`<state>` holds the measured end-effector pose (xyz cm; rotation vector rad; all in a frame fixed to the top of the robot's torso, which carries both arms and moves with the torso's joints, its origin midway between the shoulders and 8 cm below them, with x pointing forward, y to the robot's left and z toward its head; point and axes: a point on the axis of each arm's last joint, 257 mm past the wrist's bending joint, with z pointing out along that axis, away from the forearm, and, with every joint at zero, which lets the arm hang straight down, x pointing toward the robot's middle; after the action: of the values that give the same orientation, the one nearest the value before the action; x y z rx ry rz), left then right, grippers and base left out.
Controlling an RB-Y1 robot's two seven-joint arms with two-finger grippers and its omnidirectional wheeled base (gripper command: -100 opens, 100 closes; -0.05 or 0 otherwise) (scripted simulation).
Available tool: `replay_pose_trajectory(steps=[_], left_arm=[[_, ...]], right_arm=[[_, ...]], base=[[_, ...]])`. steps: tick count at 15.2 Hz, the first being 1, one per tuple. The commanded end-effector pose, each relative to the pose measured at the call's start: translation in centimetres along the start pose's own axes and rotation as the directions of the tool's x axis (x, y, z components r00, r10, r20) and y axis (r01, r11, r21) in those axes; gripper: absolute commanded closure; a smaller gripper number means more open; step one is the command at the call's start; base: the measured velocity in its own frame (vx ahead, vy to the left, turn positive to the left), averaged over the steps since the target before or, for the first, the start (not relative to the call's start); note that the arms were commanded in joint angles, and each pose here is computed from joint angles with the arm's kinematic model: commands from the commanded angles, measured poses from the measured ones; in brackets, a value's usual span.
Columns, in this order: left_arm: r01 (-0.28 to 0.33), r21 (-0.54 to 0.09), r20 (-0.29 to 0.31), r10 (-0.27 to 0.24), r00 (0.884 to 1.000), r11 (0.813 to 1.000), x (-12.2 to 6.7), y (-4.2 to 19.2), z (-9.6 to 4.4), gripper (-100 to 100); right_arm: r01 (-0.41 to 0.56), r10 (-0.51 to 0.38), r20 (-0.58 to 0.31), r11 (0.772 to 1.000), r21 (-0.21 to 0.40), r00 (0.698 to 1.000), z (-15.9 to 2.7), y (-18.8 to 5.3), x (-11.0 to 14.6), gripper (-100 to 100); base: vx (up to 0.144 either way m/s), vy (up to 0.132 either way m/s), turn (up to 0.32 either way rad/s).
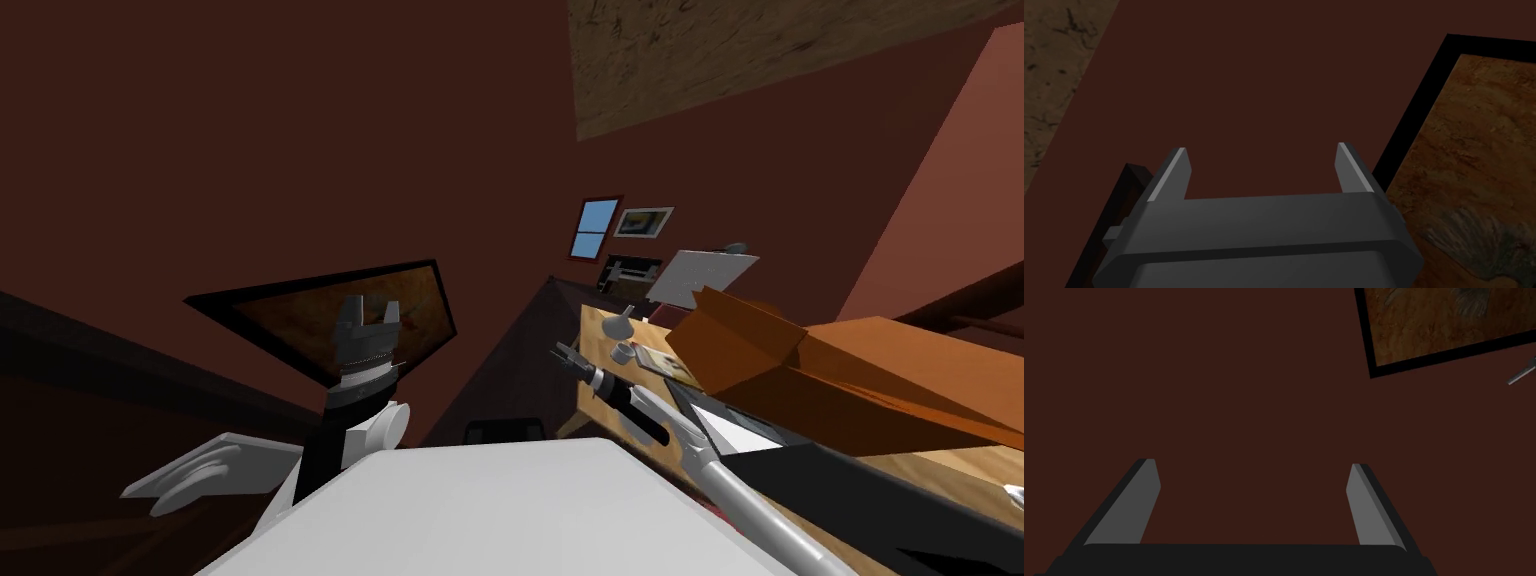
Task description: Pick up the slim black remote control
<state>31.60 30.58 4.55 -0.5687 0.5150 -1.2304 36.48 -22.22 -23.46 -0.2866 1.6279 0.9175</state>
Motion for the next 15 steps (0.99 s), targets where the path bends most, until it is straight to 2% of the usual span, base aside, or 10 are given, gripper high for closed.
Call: replay_pose_trajectory(steps=[1,2,3,5,6,9,10,14,15], left_arm=[[0.000,0.000,0.000,0.000,1.000,1.000,0.0,0.0,0.0,0],[0.000,0.000,0.000,0.000,1.000,1.000,0.0,0.0,0.0,0],[0.000,0.000,0.000,0.000,1.000,1.000,0.0,0.0,0.0,0],[0.000,0.000,0.000,0.000,1.000,1.000,0.0,0.0,0.0,0],[0.000,0.000,0.000,0.000,1.000,1.000,0.0,0.0,0.0,0],[0.000,0.000,0.000,0.000,1.000,1.000,0.0,0.0,0.0,0],[0.000,0.000,0.000,0.000,1.000,1.000,0.0,0.0,0.0,0],[0.000,0.000,0.000,0.000,1.000,1.000,0.0,0.0,0.0,0],[0.000,0.000,0.000,0.000,1.000,1.000,0.0,0.0,0.0,0]], right_arm=[[0.014,-0.011,-0.071,0.999,0.036,0.997,-1.4,-1.7,2.3,-100],[0.014,-0.011,-0.071,0.999,0.036,0.997,-1.4,-1.7,2.3,-100],[0.044,-0.038,-0.145,0.998,0.042,0.989,-2.5,-2.5,4.2,-100],[0.040,-0.028,-0.161,0.997,0.068,0.987,-3.2,-3.6,4.8,-100],[0.072,-0.053,-0.236,0.995,0.071,0.970,-4.6,-4.5,6.7,-100],[0.068,-0.041,-0.251,0.993,0.098,0.967,-5.4,-5.5,7.3,-100],[0.100,-0.064,-0.323,0.990,0.096,0.944,-6.9,-6.2,9.0,-100],[0.098,-0.049,-0.340,0.987,0.126,0.939,-8.0,-7.3,9.6,-100],[0.128,-0.065,-0.413,0.984,0.126,0.908,-9.9,-8.1,11.3,-100]], base=[[0.076,0.032,0.161],[0.063,0.019,0.054],[0.077,0.029,0.142],[0.078,0.021,0.115],[0.069,0.017,0.190],[0.058,0.003,0.063],[0.043,0.011,0.126],[0.040,0.004,0.055],[0.037,-0.004,0.142]])
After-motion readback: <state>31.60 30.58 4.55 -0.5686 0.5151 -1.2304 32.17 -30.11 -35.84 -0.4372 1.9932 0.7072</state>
